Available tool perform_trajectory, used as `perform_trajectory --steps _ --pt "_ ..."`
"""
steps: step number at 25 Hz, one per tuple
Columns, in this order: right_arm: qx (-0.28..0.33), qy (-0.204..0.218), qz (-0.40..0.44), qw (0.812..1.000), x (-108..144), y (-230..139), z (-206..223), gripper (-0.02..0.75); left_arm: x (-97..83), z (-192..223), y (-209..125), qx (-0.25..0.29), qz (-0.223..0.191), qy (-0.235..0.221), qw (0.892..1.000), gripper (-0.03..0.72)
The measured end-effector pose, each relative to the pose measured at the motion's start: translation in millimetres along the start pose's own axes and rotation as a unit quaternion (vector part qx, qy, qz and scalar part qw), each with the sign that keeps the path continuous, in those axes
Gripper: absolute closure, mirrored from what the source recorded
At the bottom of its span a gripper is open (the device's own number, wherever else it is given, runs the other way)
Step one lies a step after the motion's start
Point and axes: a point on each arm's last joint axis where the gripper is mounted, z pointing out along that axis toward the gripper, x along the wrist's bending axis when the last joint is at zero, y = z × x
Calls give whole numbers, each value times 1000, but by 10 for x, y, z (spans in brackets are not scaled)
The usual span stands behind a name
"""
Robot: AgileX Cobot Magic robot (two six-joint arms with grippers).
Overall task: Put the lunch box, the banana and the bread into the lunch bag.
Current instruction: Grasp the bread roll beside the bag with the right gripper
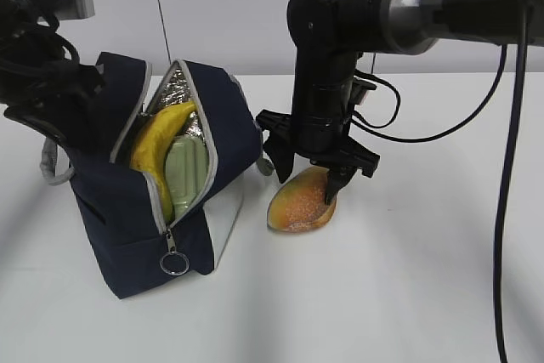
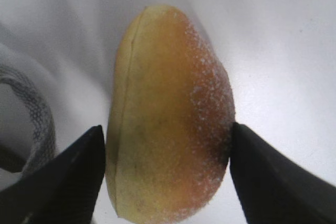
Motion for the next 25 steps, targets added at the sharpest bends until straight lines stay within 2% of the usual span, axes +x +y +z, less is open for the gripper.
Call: perform_trajectory --steps 7,16,21,25 --pt "0 -4 -1 1000 -3 3 28 193 0 0 0 0 0 0 1000 667" --pt "8 -18 -1 1000 -26 -9 37 379 2 0 1 -1 0 1 1000 667" --pt "7 -17 -8 1000 -24 -7 32 409 2 0 1 -1 0 1 1000 667" --pt "7 -18 -46 999 -1 5 0 410 2 0 2 -1 0 1 1000 667"
